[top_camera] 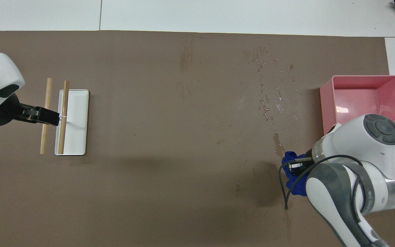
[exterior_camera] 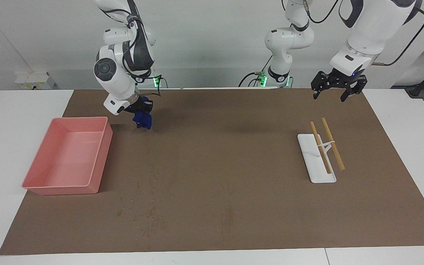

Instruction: Wipe water with towel using both arms

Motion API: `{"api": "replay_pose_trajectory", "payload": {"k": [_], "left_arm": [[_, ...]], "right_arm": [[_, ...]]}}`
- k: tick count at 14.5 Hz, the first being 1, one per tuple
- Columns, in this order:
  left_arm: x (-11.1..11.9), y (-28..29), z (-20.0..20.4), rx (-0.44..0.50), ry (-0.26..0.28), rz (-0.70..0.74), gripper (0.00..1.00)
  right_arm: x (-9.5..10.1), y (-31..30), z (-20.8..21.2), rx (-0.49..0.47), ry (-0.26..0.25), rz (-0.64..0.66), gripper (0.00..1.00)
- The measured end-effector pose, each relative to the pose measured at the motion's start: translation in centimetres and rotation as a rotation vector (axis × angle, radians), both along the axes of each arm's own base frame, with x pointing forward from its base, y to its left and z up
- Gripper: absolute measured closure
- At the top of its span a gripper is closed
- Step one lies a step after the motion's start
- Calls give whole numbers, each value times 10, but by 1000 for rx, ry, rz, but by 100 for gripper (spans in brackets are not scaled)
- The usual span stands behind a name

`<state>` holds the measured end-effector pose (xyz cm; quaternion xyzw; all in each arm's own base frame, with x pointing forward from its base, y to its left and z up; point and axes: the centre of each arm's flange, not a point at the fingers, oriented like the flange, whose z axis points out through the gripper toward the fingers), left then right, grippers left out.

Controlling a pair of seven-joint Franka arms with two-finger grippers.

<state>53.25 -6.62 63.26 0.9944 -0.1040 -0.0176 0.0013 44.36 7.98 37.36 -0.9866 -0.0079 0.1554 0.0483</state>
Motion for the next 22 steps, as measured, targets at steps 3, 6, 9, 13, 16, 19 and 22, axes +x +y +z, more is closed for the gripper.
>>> {"api": "replay_pose_trajectory", "payload": {"k": [3, 6, 9, 13, 16, 19, 22], "left_arm": [[7, 21, 4, 2, -8, 37, 0], [15, 42, -3, -4, -13, 76, 0], [15, 38, -3, -4, -16, 68, 0], [15, 36, -4, -4, -13, 64, 0], [14, 31, -8, -3, -5, 56, 0], [10, 23, -14, -1, 7, 40, 0], [7, 25, -15, 0, 9, 44, 0]], "right_arm": [[0, 14, -8, 34, -6, -41, 86], [0, 42, -14, 27, -29, -91, 86], [2, 60, -18, 18, -60, -115, 86], [15, 57, -31, 28, -122, -116, 86], [25, 33, -34, 55, -154, -39, 86], [33, -6, -36, 46, -181, 36, 86], [39, -18, -35, 43, -216, 52, 86]]}}
